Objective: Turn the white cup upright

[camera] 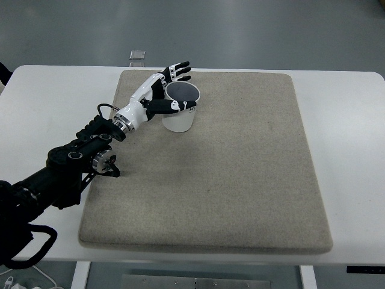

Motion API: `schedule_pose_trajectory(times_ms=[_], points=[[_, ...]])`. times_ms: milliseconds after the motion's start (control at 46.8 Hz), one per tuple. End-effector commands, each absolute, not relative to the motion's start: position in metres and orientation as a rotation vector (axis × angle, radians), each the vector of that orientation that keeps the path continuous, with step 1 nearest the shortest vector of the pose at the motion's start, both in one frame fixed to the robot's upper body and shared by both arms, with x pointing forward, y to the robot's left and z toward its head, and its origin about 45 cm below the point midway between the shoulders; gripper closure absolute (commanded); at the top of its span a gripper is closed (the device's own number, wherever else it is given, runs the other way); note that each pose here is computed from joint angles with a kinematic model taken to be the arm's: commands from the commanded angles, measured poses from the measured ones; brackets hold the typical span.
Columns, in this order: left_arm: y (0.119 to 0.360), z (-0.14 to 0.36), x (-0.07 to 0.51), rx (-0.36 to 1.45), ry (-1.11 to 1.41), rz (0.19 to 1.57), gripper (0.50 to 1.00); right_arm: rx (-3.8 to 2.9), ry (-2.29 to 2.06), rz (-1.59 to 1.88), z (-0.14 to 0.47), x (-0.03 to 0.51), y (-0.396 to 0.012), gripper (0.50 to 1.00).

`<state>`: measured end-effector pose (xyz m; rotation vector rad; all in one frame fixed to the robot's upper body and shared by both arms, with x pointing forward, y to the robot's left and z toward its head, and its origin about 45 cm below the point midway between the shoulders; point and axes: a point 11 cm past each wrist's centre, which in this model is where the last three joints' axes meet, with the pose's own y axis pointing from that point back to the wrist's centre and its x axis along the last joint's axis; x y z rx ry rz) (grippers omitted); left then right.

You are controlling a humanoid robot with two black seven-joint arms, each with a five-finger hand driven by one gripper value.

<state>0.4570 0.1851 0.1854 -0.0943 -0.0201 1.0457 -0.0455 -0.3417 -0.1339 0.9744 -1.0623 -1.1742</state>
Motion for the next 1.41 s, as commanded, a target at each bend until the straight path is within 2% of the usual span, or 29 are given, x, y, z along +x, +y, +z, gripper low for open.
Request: schedule_pose_trajectory(times_ms=[0, 427, 662, 1174, 1388], points=[[0.188, 0.189, 0.459, -0.11, -0.017, 1.056, 0.538, 0.975, -1.063, -1.174, -0.134, -0.045, -0.342, 0.57], [0.196, 0.216, 0.471, -0.201, -0.028, 1.09, 0.536, 0.977, -1.06, -1.175, -0.134, -0.045, -0.341, 0.57], [0.219, 0.235, 0.49, -0.307, 0.04, 1.21, 0.536, 0.977, -1.06, -1.175, -0.134, -0.045, -0.341, 0.57], [0.24, 0.237, 0.498, -0.475, 0.186, 1.346, 0.536, 0.978, -1.06, -1.177, -0.134, -0.045, -0.341, 0.57], [0.236, 0.22, 0.504, -0.356, 0.443, 1.35, 0.536, 0.978, -1.06, -1.177, -0.134, -0.045, -0.341, 0.57]])
